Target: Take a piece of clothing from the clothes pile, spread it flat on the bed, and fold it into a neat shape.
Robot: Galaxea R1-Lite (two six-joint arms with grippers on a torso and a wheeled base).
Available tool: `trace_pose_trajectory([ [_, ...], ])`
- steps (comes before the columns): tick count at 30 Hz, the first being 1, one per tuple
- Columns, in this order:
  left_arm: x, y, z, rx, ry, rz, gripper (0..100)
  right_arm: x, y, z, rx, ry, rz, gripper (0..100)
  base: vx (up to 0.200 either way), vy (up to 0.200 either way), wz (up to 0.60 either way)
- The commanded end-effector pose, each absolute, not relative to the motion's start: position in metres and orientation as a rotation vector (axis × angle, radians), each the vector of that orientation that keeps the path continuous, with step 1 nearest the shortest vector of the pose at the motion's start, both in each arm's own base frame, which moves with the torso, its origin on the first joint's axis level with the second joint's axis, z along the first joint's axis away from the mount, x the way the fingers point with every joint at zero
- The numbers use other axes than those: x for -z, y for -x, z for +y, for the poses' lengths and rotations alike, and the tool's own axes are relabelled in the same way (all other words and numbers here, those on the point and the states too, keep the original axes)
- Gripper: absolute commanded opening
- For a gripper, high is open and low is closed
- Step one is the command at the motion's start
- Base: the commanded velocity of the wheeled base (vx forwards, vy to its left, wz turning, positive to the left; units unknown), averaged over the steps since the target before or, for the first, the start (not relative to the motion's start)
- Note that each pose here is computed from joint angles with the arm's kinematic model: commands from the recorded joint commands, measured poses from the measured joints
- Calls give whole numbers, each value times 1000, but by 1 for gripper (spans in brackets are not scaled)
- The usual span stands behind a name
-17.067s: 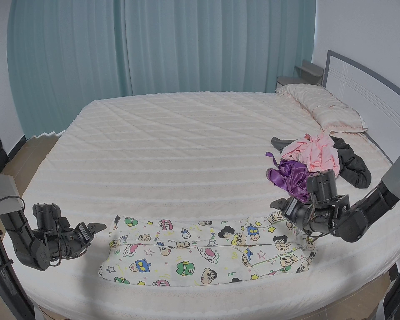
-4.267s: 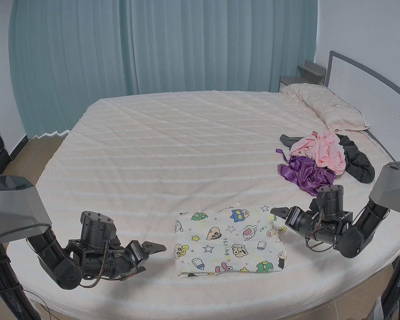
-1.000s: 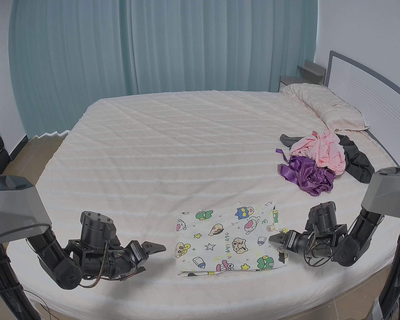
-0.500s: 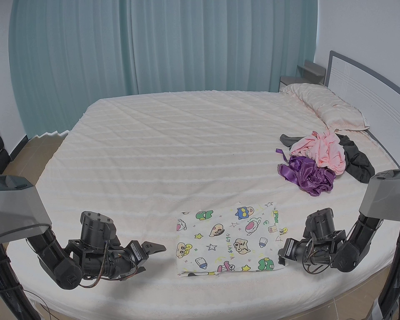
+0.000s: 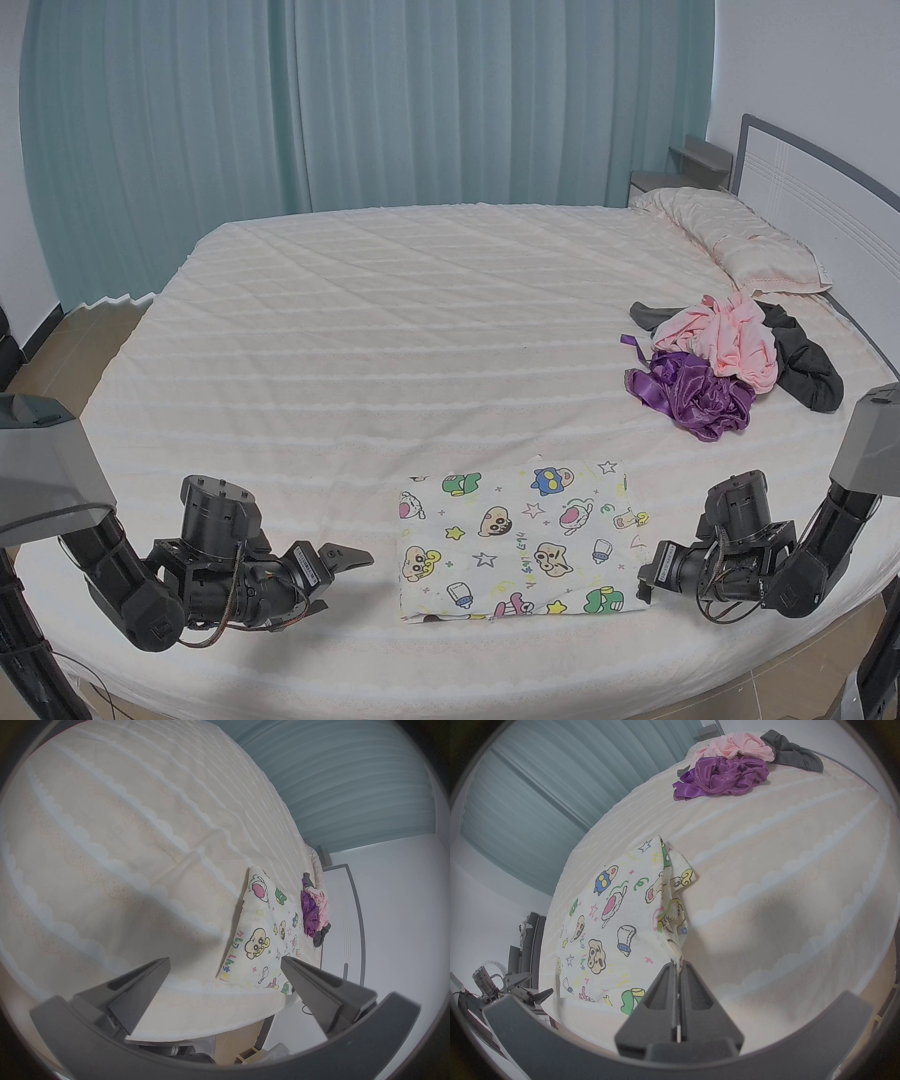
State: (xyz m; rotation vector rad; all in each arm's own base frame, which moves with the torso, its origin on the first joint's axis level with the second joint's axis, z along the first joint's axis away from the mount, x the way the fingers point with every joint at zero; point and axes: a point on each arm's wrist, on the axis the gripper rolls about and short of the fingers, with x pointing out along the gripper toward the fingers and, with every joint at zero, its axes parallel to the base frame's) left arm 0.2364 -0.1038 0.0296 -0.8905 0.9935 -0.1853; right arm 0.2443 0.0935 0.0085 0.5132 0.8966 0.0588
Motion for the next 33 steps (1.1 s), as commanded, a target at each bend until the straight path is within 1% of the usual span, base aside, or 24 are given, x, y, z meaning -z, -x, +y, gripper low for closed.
trace_pose_trajectory([
  [1,-29,-237,-104,185,891,994,100,-10,-242,93,-60,-511,897,0,0,0,0],
  [5,-29,-237,-104,184,891,993,100,-11,-239,90,-53,-507,897,0,0,0,0],
  [12,-29,-237,-104,185,891,994,100,-10,-237,87,-39,-440,890,0,0,0,0],
  [20,-29,-237,-104,184,891,993,100,-5,-238,89,-39,-438,900,0,0,0,0],
  [21,-29,-237,-104,183,890,992,100,-5,-239,89,-38,-440,900,100,0,0,0],
  [28,-27,-239,-106,175,881,986,100,-18,-239,88,-57,-467,855,100,0,0,0],
  [30,-34,-243,-109,180,877,942,100,-30,-243,82,-54,-494,802,100,0,0,0],
  [33,-42,-252,-119,202,869,897,100,-32,-252,80,-62,-513,787,100,0,0,0],
])
